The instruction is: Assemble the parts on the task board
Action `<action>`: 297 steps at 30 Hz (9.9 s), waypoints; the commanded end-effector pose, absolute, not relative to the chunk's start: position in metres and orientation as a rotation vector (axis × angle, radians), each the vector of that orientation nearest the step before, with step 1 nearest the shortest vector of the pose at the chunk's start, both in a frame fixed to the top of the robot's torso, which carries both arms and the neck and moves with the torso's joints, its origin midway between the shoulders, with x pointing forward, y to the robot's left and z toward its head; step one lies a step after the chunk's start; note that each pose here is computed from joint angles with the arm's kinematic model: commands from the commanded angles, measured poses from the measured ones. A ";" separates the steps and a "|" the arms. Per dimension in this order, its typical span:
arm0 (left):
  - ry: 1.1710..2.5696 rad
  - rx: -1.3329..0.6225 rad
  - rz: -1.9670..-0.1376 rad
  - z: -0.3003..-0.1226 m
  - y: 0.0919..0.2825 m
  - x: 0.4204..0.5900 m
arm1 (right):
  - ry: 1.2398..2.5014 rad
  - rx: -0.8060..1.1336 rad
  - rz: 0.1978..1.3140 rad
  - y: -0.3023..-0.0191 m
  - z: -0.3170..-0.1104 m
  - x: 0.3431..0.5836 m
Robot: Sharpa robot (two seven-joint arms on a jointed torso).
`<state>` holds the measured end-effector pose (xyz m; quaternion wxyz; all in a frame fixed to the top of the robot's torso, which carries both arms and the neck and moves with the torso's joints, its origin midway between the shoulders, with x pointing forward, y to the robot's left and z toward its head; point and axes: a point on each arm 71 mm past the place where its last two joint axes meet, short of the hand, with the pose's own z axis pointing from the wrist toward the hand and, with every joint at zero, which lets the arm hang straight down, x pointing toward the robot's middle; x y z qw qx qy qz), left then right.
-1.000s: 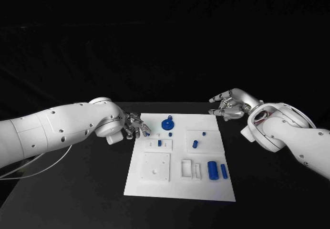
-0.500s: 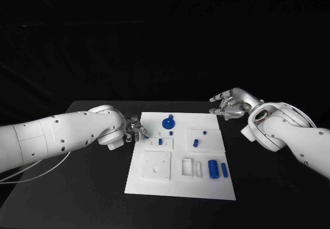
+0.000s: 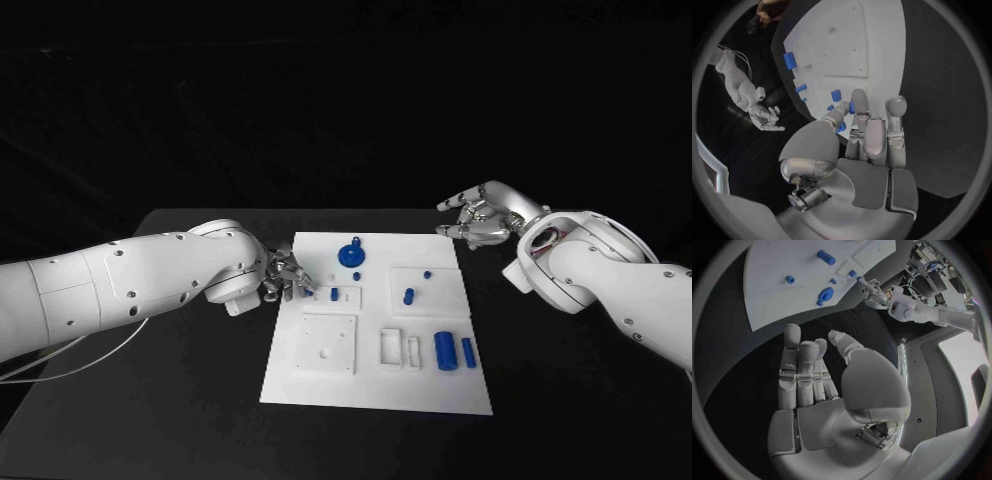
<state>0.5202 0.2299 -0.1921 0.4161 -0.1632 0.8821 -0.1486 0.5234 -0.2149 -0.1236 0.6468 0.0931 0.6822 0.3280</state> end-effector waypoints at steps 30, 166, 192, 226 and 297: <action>2.233 -0.332 -0.351 -0.202 0.217 0.521 | 1.564 0.195 0.759 -0.213 -0.125 0.522; 2.214 -0.323 -0.356 -0.204 0.218 0.521 | 1.568 0.202 0.748 -0.217 -0.127 0.523; 2.265 -0.288 -0.361 -0.204 0.215 0.519 | 1.571 0.202 0.744 -0.218 -0.127 0.523; 2.256 -0.278 -0.362 -0.204 0.213 0.518 | 1.569 0.204 0.742 -0.220 -0.127 0.523; 2.246 -0.307 -0.375 -0.203 0.220 0.518 | 1.571 0.206 0.739 -0.221 -0.128 0.523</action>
